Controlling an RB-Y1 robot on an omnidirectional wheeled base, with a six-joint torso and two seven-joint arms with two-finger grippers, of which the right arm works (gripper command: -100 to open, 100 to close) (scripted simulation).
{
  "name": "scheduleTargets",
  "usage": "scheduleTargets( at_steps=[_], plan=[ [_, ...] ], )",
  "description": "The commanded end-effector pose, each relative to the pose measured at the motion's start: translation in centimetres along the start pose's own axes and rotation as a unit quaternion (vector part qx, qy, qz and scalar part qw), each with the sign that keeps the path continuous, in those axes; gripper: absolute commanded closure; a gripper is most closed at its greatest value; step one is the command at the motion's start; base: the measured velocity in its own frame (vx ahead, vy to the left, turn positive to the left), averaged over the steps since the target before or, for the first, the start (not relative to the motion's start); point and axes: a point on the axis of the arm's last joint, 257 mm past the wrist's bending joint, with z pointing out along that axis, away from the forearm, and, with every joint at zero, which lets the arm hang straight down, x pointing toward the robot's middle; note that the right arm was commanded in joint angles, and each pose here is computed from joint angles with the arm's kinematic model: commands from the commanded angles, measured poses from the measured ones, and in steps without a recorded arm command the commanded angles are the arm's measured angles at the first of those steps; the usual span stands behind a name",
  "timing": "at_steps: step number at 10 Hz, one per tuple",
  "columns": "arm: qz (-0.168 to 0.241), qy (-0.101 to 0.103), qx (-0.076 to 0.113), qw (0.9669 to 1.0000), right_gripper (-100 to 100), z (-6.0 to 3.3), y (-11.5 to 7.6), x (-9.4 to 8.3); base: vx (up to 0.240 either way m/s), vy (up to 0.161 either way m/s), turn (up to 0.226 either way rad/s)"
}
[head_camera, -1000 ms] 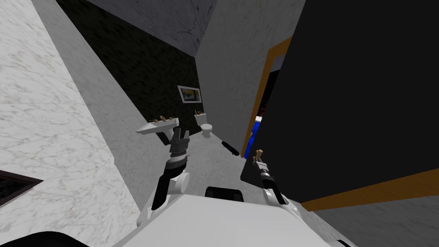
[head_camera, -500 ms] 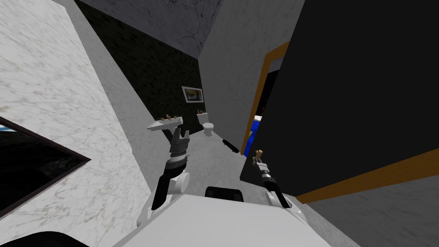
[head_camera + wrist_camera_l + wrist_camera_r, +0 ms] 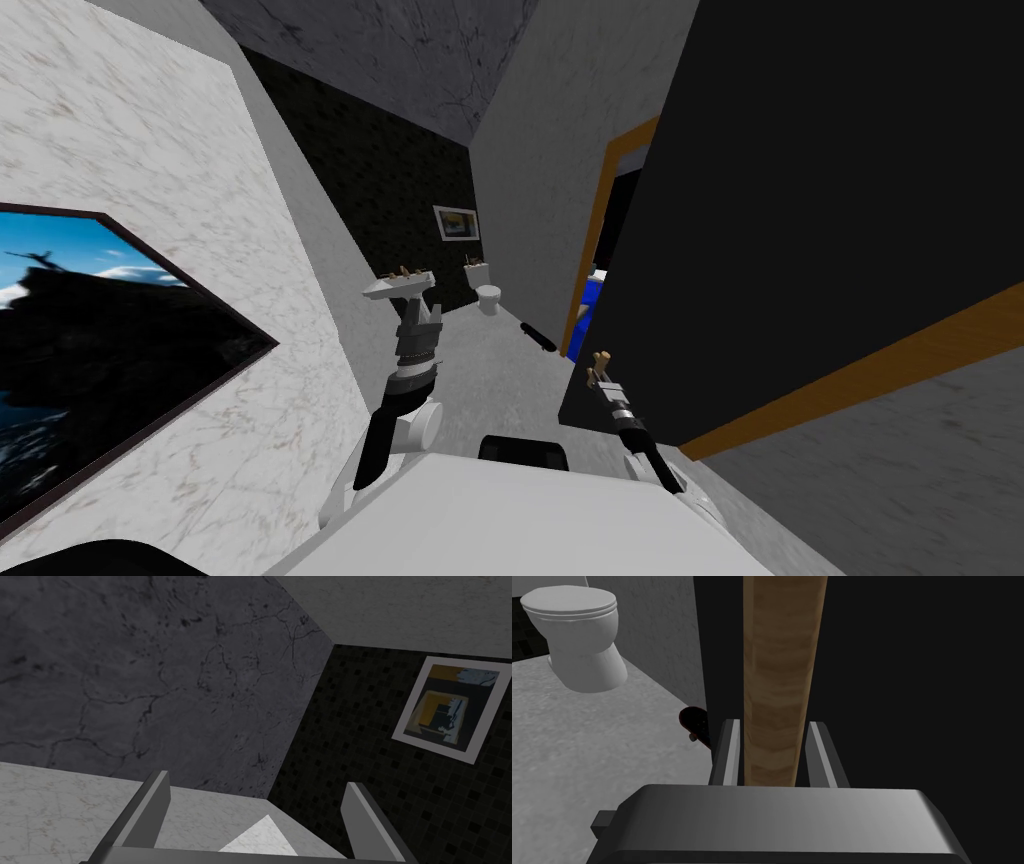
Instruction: Pull the door open
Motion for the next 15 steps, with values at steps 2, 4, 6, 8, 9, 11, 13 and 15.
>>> scheduleTargets(
  at_steps=[2,4,6,8,9,11,13,15],
  plan=[
    [-0.003,0.003,0.018,0.9998,100,-2.00,0.1,0.0,-0.079,-0.028,0.046],
    [-0.004,0.003,0.025,0.9997,100,-2.70,0.0,0.0,-0.082,-0.026,0.021],
    [-0.004,0.004,0.046,0.9989,100,-5.04,-0.1,0.0,-0.082,-0.038,0.043],
    [-0.003,0.004,0.061,0.9981,100,-6.58,-0.3,0.0,-0.094,-0.042,0.025],
    [-0.002,0.004,0.068,0.9977,100,-7.27,-0.5,0.0,-0.075,-0.033,0.019],
    [0.000,0.003,0.081,0.9967,100,-8.68,-0.7,0.1,-0.068,-0.044,0.019],
    [-0.001,0.003,0.083,0.9965,100,-8.88,-0.7,0.0,-0.042,-0.027,0.099],
    [-0.001,0.003,0.093,0.9957,100,-9.91,-0.6,0.0,-0.118,-0.099,0.252]
  ],
)
